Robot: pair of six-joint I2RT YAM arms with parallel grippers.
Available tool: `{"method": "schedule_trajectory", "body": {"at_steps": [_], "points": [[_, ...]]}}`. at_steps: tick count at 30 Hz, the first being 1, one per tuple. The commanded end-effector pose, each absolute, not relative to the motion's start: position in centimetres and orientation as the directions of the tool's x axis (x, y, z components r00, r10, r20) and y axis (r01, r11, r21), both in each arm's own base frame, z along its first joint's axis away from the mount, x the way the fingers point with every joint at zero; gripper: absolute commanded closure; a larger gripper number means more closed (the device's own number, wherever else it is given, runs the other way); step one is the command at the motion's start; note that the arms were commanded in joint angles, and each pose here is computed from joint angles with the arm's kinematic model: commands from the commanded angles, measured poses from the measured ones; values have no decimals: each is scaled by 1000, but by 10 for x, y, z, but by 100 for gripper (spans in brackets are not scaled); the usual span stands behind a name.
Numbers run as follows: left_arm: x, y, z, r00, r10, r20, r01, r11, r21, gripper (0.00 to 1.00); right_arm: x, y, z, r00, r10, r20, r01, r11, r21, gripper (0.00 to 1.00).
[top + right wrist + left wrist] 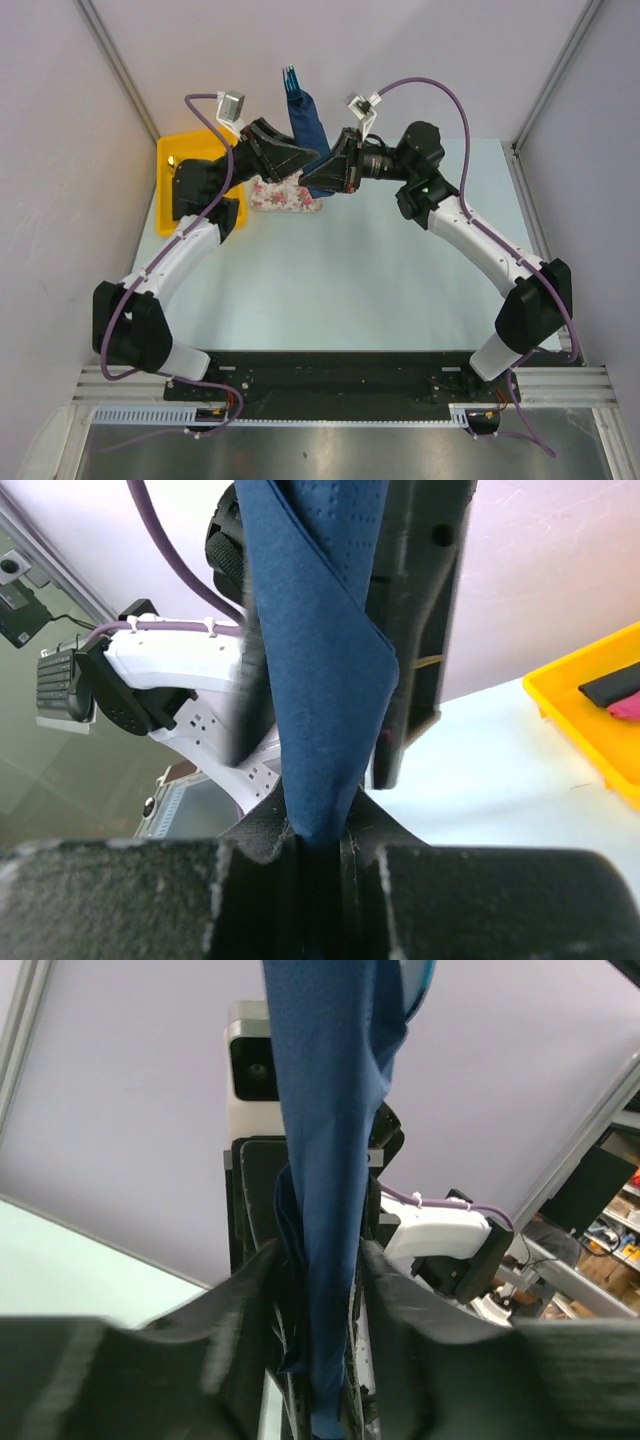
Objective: Place the utensils on the paper napkin and roll it up
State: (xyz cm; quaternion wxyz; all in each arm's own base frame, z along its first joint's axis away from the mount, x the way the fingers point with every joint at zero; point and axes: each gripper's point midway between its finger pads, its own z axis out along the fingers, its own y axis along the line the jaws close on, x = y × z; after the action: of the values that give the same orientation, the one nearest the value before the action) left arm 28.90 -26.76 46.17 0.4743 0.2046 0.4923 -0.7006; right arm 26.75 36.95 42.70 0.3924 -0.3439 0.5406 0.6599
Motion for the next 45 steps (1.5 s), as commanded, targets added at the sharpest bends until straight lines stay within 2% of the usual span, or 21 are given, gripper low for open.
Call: {"method": "schedule_trajectory", "body": {"at_steps": [1, 3, 4, 6, 12, 13, 14, 15, 16, 17, 18, 23, 24, 26, 30, 31, 33, 37, 45], "points": [[275, -263, 478, -426, -471, -772, 888, -57, -456, 72, 265, 359, 469, -317, 235, -919, -948, -91, 303, 100], [281, -262, 473, -433, -474, -767, 874, -14, -485, 81, 269, 359, 464, -298, 224, -928, -955, -58, 292, 100], [284, -261, 472, -433, -476, -766, 869, 3, -494, 90, 269, 358, 464, -293, 227, -929, -956, -48, 289, 100], [292, -259, 469, -423, -485, -765, 860, 51, -508, 100, 272, 359, 458, -283, 211, -936, -958, -20, 285, 100], [317, -250, 453, -406, -478, -779, 814, 198, -546, 100, 278, 361, 450, -248, 190, -950, -964, 53, 262, 100], [320, -247, 452, -385, -467, -796, 819, 223, -528, 100, 279, 361, 449, -243, 189, -951, -964, 65, 259, 94], [322, -247, 449, -389, -453, -802, 816, 235, -528, 100, 282, 361, 444, -259, 176, -950, -958, 81, 276, 81], [324, -247, 445, -406, -431, -806, 809, 241, -536, 100, 285, 360, 441, -261, 170, -950, -955, 96, 280, 50], [329, -243, 443, -395, -418, -818, 810, 262, -525, 100, 288, 358, 440, -246, 170, -954, -956, 120, 268, 36], [334, -240, 436, -418, -405, -813, 790, 279, -545, 100, 292, 357, 435, -255, 157, -954, -951, 138, 277, 8], [340, -233, 432, -419, -399, -816, 783, 297, -547, 100, 295, 355, 432, -257, 153, -954, -947, 156, 280, 1], [371, -203, 400, -448, -343, -826, 719, 411, -560, 100, 315, 338, 422, -244, 134, -960, -934, 234, 270, 0], [381, -191, 396, -413, -324, -851, 722, 453, -523, 100, 318, 335, 420, -244, 128, -961, -932, 244, 269, 0], [400, -177, 375, -462, -304, -833, 664, 504, -552, 100, 325, 330, 411, -258, 111, -960, -923, 266, 279, 0], [447, -118, 341, -471, -298, -830, 556, 631, -541, 100, 333, 324, 399, -259, 87, -962, -916, 294, 273, 0], [460, -106, 314, -533, -300, -792, 483, 660, -575, 100, 333, 323, 390, -285, 68, -956, -907, 304, 292, 0], [479, -81, 314, -498, -273, -823, 473, 710, -521, 100, 336, 322, 383, -285, 55, -957, -905, 315, 287, 0], [512, -43, 272, -580, -295, -759, 355, 747, -562, 100, 342, 322, 372, -300, 32, -953, -897, 330, 293, 0], [566, 21, 212, -611, -427, -666, 192, 736, -649, 100, 357, 324, 354, -338, 4, -941, -882, 347, 318, 0]]}}
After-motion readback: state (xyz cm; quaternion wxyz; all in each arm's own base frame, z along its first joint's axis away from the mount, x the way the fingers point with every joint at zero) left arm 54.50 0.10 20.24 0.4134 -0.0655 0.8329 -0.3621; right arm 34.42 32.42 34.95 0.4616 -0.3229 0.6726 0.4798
